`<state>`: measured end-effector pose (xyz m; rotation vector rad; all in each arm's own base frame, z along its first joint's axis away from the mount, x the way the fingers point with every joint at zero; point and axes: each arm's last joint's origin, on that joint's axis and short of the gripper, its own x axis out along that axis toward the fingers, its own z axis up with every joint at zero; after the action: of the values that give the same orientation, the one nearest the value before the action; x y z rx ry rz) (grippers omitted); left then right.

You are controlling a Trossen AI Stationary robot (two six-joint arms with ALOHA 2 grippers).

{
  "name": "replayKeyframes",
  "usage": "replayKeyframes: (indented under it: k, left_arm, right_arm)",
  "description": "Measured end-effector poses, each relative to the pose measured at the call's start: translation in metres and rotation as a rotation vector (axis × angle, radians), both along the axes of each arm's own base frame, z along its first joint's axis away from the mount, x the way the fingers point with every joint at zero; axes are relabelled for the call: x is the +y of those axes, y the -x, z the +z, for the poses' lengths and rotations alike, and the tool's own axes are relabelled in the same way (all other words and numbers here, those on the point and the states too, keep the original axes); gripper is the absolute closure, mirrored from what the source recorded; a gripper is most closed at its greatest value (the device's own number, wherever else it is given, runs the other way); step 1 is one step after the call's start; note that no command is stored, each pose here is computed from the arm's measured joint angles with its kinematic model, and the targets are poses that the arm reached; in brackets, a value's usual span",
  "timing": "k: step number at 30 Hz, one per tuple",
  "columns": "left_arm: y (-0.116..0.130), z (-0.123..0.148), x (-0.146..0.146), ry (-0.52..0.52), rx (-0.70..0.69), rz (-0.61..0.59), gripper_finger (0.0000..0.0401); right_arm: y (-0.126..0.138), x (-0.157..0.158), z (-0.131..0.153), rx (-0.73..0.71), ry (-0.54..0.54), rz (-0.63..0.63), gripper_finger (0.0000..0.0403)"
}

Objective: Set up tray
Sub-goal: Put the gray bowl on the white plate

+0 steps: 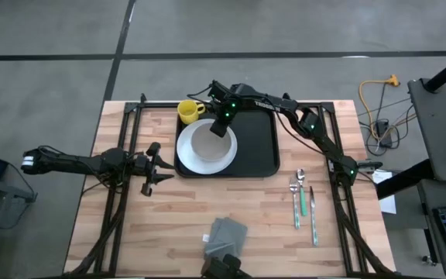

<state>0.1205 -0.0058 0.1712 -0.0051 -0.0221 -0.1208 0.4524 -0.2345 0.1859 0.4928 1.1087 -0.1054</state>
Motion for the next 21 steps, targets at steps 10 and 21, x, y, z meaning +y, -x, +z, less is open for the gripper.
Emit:
replayKeyframes:
  k: [10, 21]
  left_arm:
    - [0.0000, 0.0000, 0.0000, 0.000, 0.000, 0.000, 0.0293]
    - [0.0000, 0.0000, 0.0000, 0.000, 0.000, 0.000, 0.0293]
  right_arm:
    - [-0.0002, 0.0004, 0.0013, -0.008, 0.009, 0.017, 0.0359]
    - [-0.0020, -0.0007, 0.0084, -0.035, 0.035, 0.040, 0.0285]
